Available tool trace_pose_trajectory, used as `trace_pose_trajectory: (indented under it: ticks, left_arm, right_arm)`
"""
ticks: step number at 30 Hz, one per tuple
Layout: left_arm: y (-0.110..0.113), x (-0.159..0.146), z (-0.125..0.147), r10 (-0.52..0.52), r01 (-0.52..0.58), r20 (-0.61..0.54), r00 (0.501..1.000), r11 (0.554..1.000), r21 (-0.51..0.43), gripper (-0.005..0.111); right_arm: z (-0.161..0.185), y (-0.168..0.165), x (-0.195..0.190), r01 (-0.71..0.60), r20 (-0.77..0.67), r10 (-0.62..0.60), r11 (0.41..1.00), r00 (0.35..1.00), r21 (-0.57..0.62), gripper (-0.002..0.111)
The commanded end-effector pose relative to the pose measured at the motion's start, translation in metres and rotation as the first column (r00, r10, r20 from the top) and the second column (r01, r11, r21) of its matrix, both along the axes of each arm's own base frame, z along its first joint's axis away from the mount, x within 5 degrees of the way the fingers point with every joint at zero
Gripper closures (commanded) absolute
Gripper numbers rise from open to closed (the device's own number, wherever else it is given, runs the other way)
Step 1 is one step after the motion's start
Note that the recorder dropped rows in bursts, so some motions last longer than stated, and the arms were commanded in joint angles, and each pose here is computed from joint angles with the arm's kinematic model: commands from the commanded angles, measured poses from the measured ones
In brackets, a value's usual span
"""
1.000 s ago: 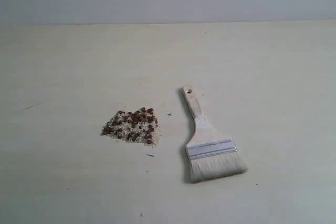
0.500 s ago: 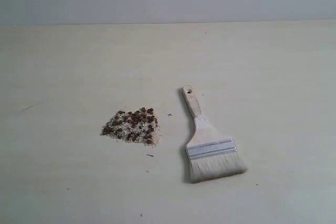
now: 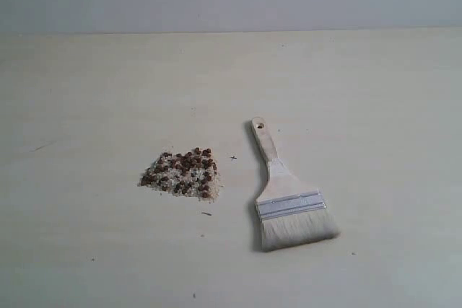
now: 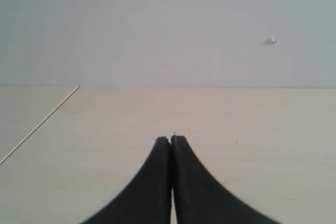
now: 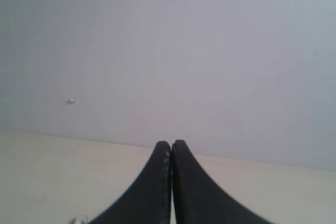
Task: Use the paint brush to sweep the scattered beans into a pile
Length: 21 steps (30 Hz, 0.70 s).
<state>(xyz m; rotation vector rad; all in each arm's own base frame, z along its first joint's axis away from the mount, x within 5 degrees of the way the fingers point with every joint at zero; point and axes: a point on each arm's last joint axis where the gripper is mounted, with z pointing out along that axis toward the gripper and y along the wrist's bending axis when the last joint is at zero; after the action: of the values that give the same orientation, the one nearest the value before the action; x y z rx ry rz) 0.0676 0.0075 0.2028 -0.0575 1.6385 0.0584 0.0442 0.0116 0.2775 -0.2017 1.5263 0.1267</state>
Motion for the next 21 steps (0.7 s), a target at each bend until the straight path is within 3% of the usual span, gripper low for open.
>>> trace_pose_trajectory:
  ticks: [1, 4, 10, 21]
  left_arm:
    - [0.0, 0.0, 0.001, -0.005, 0.005, 0.007, 1.0, 1.0, -0.013, 0.107]
    - [0.0, 0.0, 0.001, -0.005, 0.005, 0.007, 1.0, 1.0, -0.013, 0.107]
    - [0.0, 0.0, 0.001, -0.005, 0.005, 0.007, 1.0, 1.0, -0.016, 0.107]
    - [0.0, 0.0, 0.001, -0.005, 0.005, 0.007, 1.0, 1.0, -0.013, 0.107]
  right_arm:
    - [-0.026, -0.004, 0.005, 0.056, -0.022, -0.055, 0.997, 0.998, 0.049, 0.108]
    - [-0.043, -0.007, 0.006, 0.085, -0.058, -0.08, 0.992, 0.995, 0.092, 0.108]
    - [-0.081, -0.006, 0.011, 0.084, -0.148, -0.081, 0.996, 0.986, 0.012, 0.108]
    - [-0.088, -0.005, 0.01, 0.086, -0.222, -0.075, 0.995, 0.972, 0.04, 0.108]
